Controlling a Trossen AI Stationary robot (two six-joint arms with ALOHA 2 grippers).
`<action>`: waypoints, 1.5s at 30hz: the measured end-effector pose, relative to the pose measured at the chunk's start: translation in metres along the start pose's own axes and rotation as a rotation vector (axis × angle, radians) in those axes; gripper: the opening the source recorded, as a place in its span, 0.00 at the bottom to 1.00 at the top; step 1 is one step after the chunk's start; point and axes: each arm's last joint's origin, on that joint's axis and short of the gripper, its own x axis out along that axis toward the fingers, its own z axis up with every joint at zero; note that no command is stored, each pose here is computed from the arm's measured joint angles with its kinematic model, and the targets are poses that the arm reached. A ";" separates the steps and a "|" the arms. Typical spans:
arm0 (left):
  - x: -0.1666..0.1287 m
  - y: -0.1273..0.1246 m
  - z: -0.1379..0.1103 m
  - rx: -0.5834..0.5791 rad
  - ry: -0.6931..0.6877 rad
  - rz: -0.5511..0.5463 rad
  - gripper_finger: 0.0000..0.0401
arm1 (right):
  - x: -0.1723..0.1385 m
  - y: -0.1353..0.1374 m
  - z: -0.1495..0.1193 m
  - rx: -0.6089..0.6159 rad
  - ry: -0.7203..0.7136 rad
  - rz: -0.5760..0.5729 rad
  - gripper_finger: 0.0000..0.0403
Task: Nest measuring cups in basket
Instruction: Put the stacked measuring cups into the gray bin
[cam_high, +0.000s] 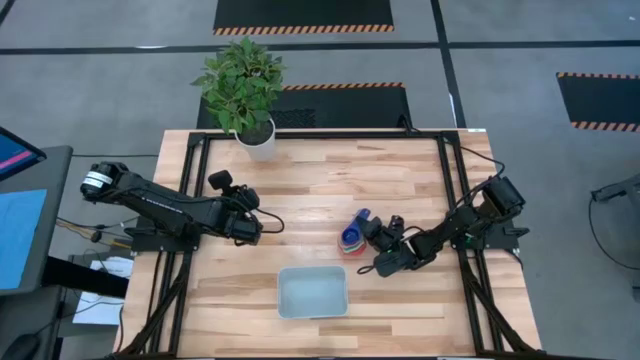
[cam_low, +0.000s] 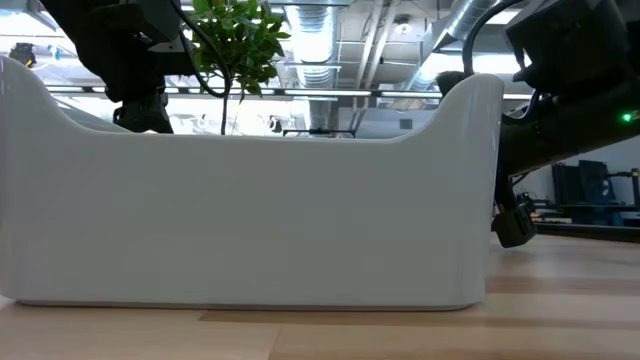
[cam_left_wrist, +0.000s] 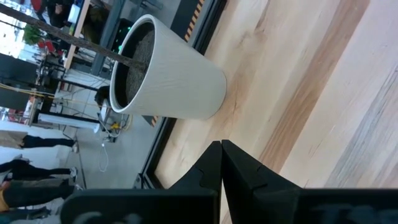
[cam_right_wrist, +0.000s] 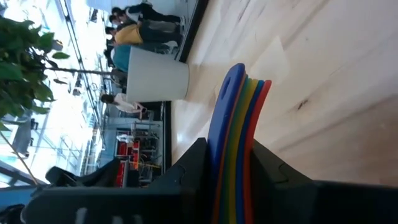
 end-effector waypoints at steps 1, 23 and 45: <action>0.000 0.000 0.000 -0.002 0.000 0.000 0.00 | 0.000 0.001 0.000 0.006 0.002 0.005 0.21; 0.000 0.000 0.000 -0.018 0.000 0.000 0.00 | -0.007 0.051 -0.009 0.012 0.029 0.236 0.20; 0.000 -0.002 0.001 -0.051 0.007 -0.031 0.00 | -0.013 0.130 -0.064 -0.124 0.321 0.375 0.19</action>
